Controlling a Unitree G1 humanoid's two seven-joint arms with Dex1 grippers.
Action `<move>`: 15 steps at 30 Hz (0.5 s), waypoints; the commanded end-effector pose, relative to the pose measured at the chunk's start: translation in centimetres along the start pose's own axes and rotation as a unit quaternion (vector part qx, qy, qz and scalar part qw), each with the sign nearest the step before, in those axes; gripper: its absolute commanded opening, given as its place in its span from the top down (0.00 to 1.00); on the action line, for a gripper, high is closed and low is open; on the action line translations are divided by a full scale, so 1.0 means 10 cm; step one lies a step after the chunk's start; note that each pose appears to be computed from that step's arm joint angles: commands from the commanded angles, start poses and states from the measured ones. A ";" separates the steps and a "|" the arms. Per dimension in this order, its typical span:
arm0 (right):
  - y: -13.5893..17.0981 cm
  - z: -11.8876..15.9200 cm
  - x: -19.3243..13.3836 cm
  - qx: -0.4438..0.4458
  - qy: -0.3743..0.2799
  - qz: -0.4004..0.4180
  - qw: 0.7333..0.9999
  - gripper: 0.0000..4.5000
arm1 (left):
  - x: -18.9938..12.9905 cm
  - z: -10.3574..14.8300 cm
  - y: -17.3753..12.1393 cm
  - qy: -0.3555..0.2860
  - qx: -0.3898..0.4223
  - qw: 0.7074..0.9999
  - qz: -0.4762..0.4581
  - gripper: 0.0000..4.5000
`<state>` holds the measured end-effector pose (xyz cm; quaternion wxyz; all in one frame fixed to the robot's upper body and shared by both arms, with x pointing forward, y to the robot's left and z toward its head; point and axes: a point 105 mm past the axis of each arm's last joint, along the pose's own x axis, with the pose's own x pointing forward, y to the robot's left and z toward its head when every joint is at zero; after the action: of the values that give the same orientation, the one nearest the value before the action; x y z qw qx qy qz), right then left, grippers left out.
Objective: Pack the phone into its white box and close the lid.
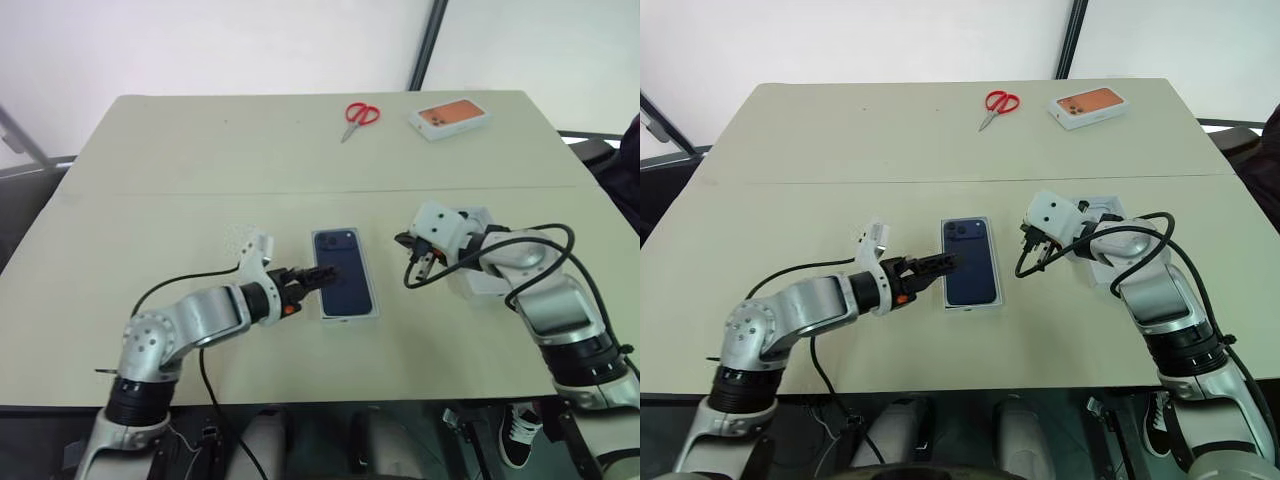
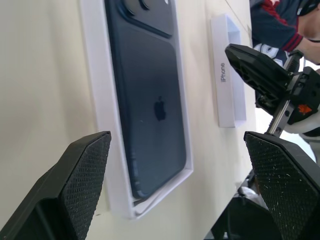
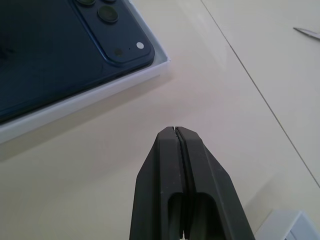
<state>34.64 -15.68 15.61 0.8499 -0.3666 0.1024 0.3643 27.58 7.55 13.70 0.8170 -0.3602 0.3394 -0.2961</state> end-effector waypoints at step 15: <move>0.09 0.09 -0.05 -0.041 0.005 0.035 0.999 1.00 | -0.30 0.43 0.36 0.030 0.407 0.909 0.084 0.87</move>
<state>34.02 -15.18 15.16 0.8282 -0.3832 0.1169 0.3920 29.88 14.14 13.48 0.9076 0.0047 0.2681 -0.3230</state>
